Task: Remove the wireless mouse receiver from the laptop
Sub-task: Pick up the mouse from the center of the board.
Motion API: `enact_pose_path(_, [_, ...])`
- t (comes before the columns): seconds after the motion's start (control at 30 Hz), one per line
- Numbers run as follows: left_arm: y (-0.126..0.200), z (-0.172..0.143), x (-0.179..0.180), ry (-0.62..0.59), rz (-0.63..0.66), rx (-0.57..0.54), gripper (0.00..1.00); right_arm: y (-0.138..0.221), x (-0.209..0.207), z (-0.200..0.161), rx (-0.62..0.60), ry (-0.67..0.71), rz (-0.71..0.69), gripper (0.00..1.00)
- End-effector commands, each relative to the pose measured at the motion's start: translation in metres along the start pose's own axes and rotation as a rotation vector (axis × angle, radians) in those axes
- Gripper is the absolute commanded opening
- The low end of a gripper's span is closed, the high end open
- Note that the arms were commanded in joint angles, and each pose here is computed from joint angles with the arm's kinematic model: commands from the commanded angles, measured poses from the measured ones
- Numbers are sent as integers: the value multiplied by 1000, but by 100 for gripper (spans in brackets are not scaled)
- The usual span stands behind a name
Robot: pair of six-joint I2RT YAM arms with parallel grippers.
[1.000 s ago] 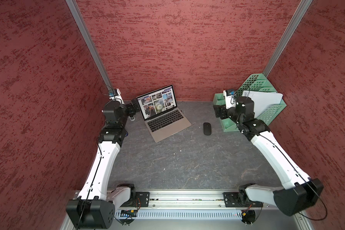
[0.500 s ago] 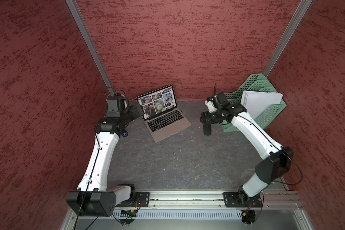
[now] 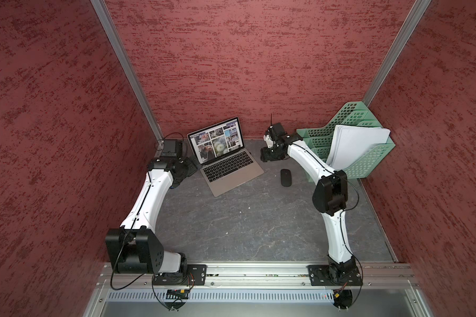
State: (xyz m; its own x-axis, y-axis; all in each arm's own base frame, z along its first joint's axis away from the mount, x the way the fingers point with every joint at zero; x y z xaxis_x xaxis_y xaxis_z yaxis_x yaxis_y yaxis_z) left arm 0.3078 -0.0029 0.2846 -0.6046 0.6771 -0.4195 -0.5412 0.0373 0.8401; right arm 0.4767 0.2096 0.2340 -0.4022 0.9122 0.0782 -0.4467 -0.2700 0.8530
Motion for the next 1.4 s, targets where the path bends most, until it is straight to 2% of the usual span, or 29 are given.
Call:
enact_pose_path(0.0, [-14, 6, 3, 86, 15, -47, 100, -30, -9, -1, 59, 81, -84, 63])
enact_pose_path(0.13, [-34, 8, 3, 154, -17, -34, 100, -55, -11, -1, 60, 136, -77, 64])
enact_pose_path(0.27, [-51, 1, -2, 183, -60, 16, 100, -57, -29, -13, 155, 85, -245, 65])
enact_pose_path(0.3, [-53, -2, -4, 178, -59, 19, 100, -54, -33, -18, 188, 63, -290, 69])
enact_pose_path(0.33, [-55, -5, -6, 167, -57, 20, 100, -50, -37, -24, 224, 44, -336, 80])
enact_pose_path(0.37, [-56, -8, -7, 156, -53, 20, 100, -47, -39, -31, 255, 32, -363, 97])
enact_pose_path(0.4, [-57, -10, -8, 150, -48, 23, 100, -45, -40, -37, 282, 24, -376, 98])
enact_pose_path(0.5, [-59, -13, -7, 139, -39, 34, 100, -41, -40, -55, 335, -7, -385, 98])
enact_pose_path(0.73, [-48, -15, -4, 109, -30, 11, 100, -21, -41, -71, 323, -74, -428, 98])
enact_pose_path(0.9, [-47, -16, -1, 84, -14, 7, 100, -14, -41, -81, 275, -174, -370, 98])
enact_pose_path(1.37, [-47, -19, -1, 34, 5, 6, 100, -36, -59, -109, 294, -360, -301, 99])
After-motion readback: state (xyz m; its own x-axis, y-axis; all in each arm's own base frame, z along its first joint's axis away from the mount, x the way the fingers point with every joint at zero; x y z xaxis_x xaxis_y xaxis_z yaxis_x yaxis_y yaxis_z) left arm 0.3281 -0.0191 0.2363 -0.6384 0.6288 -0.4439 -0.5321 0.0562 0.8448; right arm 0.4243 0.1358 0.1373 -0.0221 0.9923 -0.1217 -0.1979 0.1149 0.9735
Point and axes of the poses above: each gripper's point midway between its finger pads, its own y axis back along the fingers, its own x axis along the line the jaws close on, z = x × y, the point moved 10 cm from there along y, back along the fingers, and after that the axes turned 8 degrees about y, right-handed, at the moved point
